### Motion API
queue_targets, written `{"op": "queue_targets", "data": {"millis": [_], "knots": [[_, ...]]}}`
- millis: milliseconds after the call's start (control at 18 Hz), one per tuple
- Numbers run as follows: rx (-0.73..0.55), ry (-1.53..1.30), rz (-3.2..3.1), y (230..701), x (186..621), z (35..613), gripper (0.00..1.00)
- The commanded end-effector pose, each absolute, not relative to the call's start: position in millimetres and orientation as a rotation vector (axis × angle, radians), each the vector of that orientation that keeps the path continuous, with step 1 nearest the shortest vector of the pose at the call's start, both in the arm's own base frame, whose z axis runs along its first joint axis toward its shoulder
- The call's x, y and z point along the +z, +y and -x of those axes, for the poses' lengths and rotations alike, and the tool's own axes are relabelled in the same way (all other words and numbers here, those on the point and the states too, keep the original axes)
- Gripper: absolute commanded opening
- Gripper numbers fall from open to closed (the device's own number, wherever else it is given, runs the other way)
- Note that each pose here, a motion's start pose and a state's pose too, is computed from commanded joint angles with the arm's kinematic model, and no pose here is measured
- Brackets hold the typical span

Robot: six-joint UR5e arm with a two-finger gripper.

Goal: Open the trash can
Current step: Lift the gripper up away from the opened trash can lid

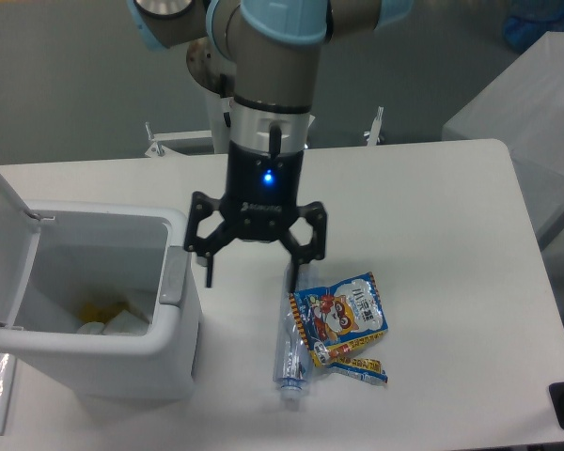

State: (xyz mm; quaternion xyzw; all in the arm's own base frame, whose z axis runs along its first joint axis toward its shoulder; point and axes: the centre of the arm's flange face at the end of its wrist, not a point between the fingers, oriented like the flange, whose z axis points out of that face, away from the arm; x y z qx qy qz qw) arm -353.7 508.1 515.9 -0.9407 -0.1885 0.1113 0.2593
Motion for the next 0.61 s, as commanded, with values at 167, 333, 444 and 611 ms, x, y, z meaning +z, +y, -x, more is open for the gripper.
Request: {"op": "queue_targets", "data": {"millis": [167,333,444,611], "knots": [[0.344,-0.369,2.729,487,509,363,1.0],[0.442,-0.083,2.923,456,509,371,1.0],[0.455,-0.034,2.959,436,515,381,1.0],[0.461,-0.095,2.961,409,520,403,1.0]]}}
